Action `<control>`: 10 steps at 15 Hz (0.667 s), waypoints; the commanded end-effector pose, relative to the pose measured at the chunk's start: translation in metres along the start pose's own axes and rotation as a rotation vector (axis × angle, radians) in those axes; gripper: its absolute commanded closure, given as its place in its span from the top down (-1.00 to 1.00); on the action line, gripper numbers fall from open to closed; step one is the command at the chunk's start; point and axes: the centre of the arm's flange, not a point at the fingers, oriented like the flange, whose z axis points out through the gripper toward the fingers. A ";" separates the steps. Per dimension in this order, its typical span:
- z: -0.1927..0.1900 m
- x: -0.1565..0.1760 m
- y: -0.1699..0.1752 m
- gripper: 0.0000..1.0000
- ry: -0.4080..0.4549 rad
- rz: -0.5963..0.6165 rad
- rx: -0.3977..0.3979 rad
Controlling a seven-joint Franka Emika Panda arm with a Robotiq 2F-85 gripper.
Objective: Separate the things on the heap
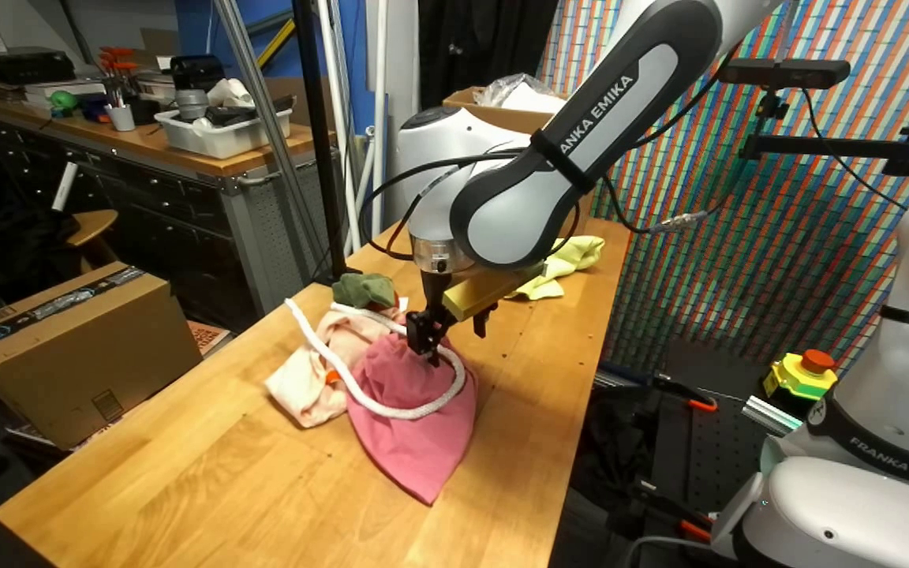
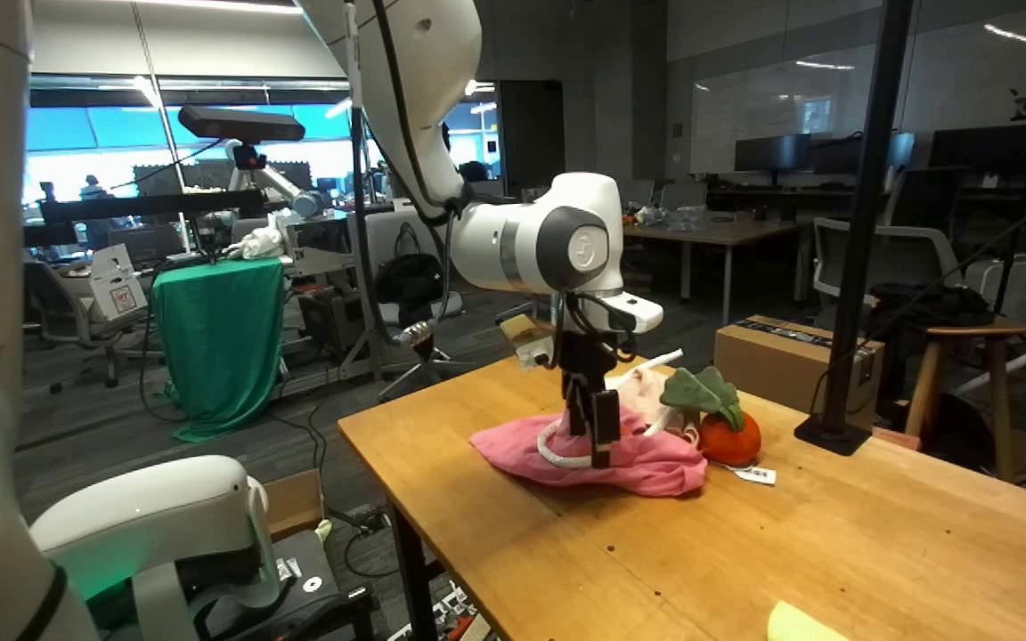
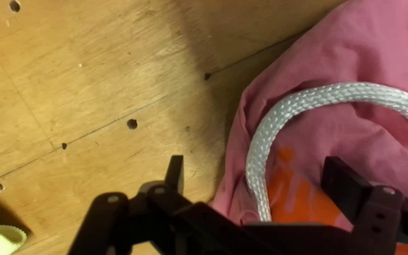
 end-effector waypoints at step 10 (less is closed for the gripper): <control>0.009 0.006 0.007 1.00 0.020 0.061 -0.019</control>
